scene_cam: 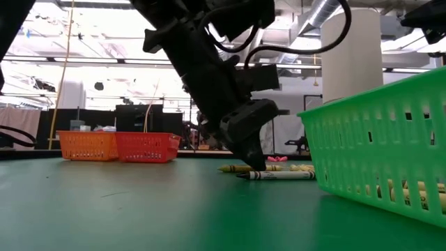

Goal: Sort crayons
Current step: Put the yellow crayon into the green bin

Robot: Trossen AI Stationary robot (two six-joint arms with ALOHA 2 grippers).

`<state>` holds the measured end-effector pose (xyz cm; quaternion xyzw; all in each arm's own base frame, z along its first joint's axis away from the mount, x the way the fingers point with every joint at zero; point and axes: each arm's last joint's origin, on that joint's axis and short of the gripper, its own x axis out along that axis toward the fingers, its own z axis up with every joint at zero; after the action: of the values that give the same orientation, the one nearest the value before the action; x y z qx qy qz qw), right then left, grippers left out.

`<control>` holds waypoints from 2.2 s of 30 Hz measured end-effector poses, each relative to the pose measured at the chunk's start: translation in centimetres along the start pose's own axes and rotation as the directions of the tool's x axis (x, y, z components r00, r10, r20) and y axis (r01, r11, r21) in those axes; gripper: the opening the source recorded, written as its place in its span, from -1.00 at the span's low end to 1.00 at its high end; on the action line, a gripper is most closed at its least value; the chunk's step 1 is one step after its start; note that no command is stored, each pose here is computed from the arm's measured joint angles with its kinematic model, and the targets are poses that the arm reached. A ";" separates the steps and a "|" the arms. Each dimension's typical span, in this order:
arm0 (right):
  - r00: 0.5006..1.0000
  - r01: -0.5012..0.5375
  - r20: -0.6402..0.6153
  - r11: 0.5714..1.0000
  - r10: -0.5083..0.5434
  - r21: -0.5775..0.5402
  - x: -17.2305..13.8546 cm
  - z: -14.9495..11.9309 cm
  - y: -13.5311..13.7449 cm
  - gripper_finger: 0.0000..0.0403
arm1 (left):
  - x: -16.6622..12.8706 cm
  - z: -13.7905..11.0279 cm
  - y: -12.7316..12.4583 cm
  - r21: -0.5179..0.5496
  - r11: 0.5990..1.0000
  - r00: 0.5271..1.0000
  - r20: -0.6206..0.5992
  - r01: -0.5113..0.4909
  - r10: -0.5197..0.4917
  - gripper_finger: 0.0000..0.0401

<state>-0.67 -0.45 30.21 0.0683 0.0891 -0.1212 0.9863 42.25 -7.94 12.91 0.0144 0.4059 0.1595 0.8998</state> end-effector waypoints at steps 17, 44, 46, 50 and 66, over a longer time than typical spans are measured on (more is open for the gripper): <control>1.000 0.000 -0.001 1.000 0.000 0.000 0.0 0.0 0.0 -0.66 | -2.2 0.0 -1.4 0.110 0.993 0.997 0.066 -0.046 0.039 -0.34; 1.000 0.000 -0.001 1.000 0.000 0.000 0.0 0.0 0.0 -0.66 | -1.4 -1.5 -1.3 0.103 0.995 0.995 0.098 0.014 -0.024 -0.51; 1.000 0.000 -0.001 1.000 0.000 0.000 0.0 0.0 0.0 -0.66 | -1.4 -1.5 -1.2 0.100 0.995 0.995 0.095 0.012 -0.021 -0.51; 1.000 0.000 0.000 1.000 0.000 0.000 0.0 0.0 0.0 -0.66 | -1.3 -1.6 -1.2 0.105 0.994 0.996 0.085 0.009 -0.018 -0.51; 1.000 0.000 -0.001 1.000 0.000 0.000 0.0 0.0 0.0 -0.66 | -0.7 -3.4 -0.4 0.028 0.996 0.996 0.017 0.090 -0.091 -0.64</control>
<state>-0.66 -0.45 30.20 0.0685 0.0894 -0.1212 0.9862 39.42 -8.85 11.03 0.0098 0.4000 0.1129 0.9095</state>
